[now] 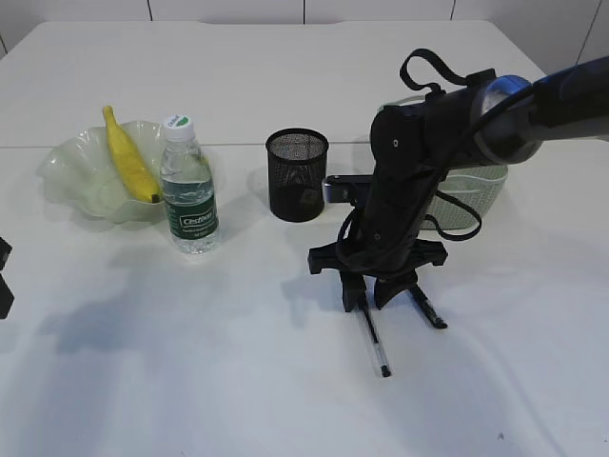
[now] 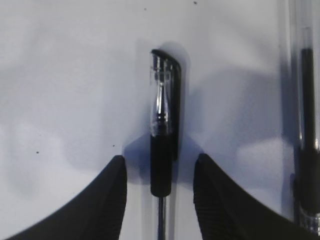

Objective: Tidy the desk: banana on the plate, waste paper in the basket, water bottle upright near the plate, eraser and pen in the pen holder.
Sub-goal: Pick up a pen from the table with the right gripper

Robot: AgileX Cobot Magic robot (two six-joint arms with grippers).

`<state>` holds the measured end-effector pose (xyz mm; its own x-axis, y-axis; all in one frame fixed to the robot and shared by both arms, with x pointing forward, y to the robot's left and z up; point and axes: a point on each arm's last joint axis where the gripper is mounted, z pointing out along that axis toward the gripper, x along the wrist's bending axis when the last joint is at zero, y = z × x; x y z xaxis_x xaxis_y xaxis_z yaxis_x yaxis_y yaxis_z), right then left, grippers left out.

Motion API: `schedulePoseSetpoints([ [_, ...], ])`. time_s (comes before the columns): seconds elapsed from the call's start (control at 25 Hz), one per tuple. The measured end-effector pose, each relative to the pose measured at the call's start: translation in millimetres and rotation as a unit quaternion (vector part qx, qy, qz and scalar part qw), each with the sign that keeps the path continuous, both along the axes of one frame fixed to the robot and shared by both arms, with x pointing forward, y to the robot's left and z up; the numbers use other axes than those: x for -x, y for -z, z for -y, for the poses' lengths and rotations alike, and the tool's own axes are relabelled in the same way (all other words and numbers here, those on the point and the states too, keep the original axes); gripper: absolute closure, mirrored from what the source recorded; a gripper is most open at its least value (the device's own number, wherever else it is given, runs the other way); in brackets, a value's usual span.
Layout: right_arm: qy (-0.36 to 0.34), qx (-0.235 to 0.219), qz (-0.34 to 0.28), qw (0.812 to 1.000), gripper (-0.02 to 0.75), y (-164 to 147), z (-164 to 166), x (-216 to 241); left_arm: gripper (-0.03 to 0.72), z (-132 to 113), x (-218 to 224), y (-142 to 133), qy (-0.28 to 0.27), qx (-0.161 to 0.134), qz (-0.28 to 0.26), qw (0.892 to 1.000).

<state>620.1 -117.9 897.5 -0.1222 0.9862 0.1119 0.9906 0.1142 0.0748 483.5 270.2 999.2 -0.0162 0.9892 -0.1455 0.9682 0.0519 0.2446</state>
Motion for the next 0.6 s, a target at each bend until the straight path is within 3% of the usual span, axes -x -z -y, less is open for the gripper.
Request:
schedulePoseSetpoints([
  [0.12,0.000,0.001,-0.002,1.000,0.465,1.1,-0.1,-0.2,0.298,0.0,-0.6,-0.1,0.000,0.000,0.003,1.000],
  [0.32,-0.001,0.005,-0.012,1.000,0.649,2.5,0.1,0.6,0.298,0.0,-0.7,-0.2,-0.001,0.000,0.004,1.000],
  [0.6,-0.006,0.007,-0.017,1.000,0.682,2.4,0.0,0.6,0.298,0.0,-0.7,-0.2,-0.001,0.000,0.004,1.000],
])
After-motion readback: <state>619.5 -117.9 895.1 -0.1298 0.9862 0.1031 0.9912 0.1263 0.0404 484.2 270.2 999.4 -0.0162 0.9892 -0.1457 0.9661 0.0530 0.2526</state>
